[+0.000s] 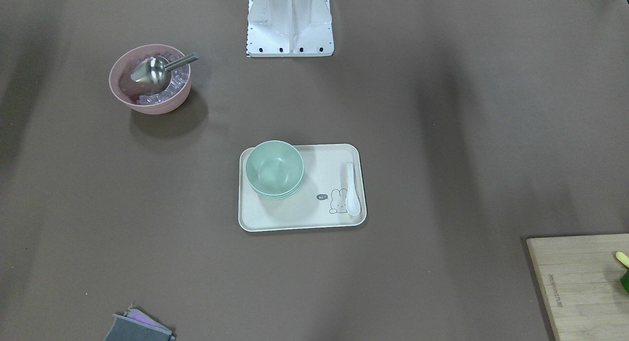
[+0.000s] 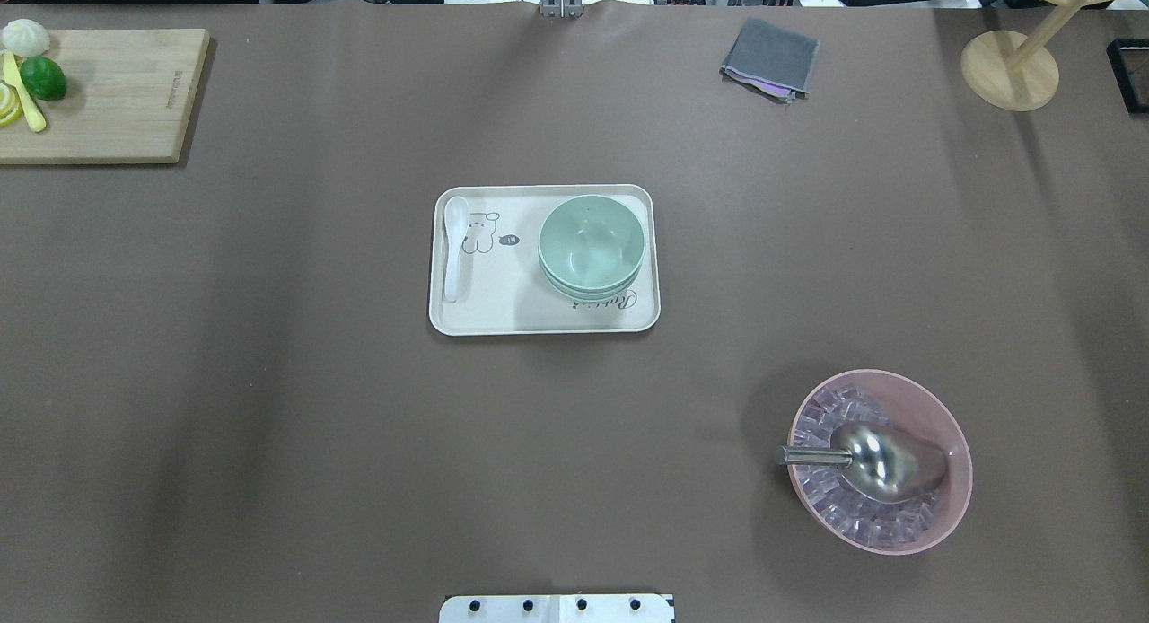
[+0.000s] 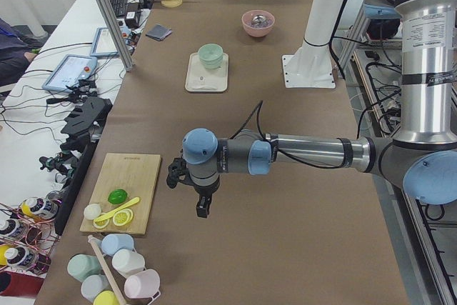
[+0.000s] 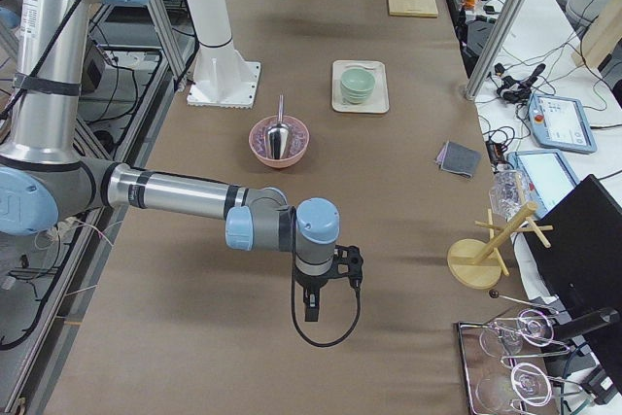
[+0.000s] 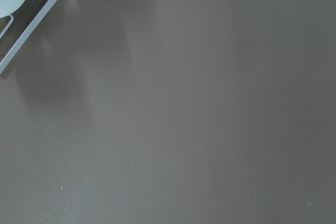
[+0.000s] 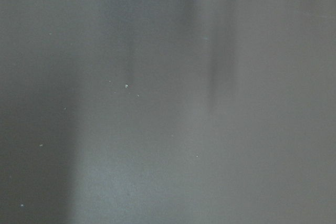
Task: Stack green bowls together
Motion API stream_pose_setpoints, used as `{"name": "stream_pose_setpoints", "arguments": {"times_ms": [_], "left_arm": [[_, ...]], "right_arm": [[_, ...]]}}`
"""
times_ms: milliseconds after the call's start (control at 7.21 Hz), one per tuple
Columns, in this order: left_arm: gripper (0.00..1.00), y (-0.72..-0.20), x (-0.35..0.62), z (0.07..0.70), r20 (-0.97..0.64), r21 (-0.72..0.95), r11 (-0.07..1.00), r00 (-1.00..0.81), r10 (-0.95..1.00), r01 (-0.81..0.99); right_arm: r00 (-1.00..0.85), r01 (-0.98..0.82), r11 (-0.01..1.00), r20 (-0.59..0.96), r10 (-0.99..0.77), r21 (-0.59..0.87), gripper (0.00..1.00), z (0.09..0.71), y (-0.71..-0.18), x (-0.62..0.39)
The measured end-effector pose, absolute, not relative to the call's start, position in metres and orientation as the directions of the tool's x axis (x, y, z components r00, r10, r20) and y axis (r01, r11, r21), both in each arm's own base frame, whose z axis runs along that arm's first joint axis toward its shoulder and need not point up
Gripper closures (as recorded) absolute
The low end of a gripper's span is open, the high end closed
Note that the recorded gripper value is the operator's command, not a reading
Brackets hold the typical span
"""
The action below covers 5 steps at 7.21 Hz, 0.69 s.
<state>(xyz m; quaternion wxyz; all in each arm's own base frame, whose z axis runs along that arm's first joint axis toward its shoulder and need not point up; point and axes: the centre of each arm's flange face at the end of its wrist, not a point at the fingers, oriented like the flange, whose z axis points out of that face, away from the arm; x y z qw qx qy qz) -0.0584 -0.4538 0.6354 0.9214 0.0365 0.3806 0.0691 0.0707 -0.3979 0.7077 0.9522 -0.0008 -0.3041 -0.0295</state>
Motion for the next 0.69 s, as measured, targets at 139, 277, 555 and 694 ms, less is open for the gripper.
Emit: {"name": "stream_pose_setpoints", "arguments": {"times_ms": [139, 277, 555, 694], "left_arm": [[0.02, -0.454, -0.058, 0.635, -0.697, 0.12, 0.988, 0.701, 0.155, -0.1], [0.02, -0.453, -0.058, 0.636, -0.696, 0.118, 0.988, 0.701, 0.153, -0.1], [0.02, -0.453, -0.059, 0.634, -0.695, 0.122, 0.988, 0.702, 0.156, -0.099], [0.02, -0.454, -0.058, 0.63, -0.695, 0.129, 0.987, 0.701, 0.162, -0.1]], "right_arm": [[0.812, 0.041, 0.999, 0.582, -0.044, 0.017, 0.0, 0.703, -0.396, 0.076], [0.81, 0.032, 0.999, 0.586, -0.035, 0.016, 0.0, 0.696, -0.397, 0.078], [0.792, 0.027, 0.999, 0.609, -0.032, 0.018, 0.0, 0.682, -0.397, 0.076], [0.778, 0.027, 0.999, 0.627, -0.035, 0.024, 0.0, 0.679, -0.397, 0.074]]}}
